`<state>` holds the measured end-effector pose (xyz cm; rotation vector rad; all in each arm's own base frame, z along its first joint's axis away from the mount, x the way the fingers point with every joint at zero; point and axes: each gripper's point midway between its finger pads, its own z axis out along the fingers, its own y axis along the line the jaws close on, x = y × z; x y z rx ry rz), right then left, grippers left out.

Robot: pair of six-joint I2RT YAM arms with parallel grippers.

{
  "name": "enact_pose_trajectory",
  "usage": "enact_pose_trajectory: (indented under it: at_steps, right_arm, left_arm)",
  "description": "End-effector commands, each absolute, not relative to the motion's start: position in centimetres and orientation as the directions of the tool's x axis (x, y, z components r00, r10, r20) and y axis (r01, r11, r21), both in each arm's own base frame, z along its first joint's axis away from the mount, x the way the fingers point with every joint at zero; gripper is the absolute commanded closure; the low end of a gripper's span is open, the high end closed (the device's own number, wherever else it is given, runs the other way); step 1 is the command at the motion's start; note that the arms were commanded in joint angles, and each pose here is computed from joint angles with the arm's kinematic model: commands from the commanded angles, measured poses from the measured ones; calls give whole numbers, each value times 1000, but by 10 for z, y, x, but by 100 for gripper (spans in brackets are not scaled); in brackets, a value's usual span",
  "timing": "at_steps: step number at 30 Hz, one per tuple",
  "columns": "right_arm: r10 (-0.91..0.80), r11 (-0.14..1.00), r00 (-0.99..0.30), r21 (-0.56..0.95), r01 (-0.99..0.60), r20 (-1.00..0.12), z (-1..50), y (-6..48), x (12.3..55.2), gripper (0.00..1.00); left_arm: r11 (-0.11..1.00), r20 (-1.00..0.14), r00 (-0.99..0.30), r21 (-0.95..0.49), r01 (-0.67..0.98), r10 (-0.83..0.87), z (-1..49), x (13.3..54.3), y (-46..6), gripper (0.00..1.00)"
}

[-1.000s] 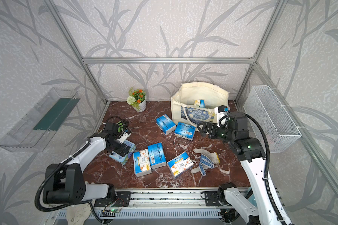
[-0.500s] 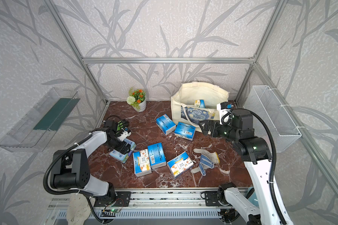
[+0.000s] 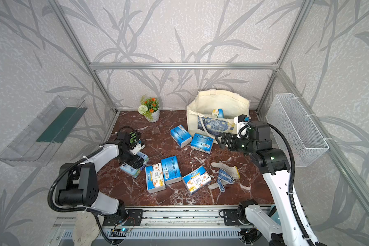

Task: Put tissues into the canvas bag
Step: Pick up the pack of facial tissues from the center of the board.

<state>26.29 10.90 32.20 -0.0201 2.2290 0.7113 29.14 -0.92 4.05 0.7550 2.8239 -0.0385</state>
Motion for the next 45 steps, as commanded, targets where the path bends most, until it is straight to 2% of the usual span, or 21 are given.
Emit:
enact_pose_trajectory:
  at_steps: [1, 9, 13, 15, 21, 24, 34, 45]
  right_arm:
    - [211, 841, -685, 487, -236, -697, 323, 109, 264, 1]
    - [218, 850, -694, 482, -210, -686, 317, 105, 260, 1]
    - [217, 857, -705, 477, -194, -675, 312, 103, 261, 1]
    - [217, 858, -705, 477, -192, -675, 311, 103, 262, 1]
    - [200, 872, -726, 457, -174, -658, 296, 101, 266, 1]
    - [194, 875, -736, 454, -170, -649, 291, 101, 268, 0]
    - [189, 882, -747, 445, -157, -637, 282, 100, 269, 0]
    - [147, 875, -780, 448, -185, -608, 267, 106, 266, 0]
  left_arm:
    - [836, -181, -822, 0, 548, 539, 32, 286, -15, 1]
    - [832, -148, -824, -10, 555, 547, 20, 285, -18, 2]
    - [833, -160, -823, -7, 554, 545, 26, 283, -18, 10]
    - [834, -170, -821, 1, 552, 545, 32, 283, -18, 18]
    - [841, -225, -817, 21, 541, 532, 54, 290, -20, 20]
    - [849, -239, -821, 28, 528, 519, 63, 291, -20, 26]
    - [886, -319, -835, 40, 461, 449, 110, 307, -21, 30]
    - [922, -414, -845, -35, 386, 338, 178, 338, -37, 29]
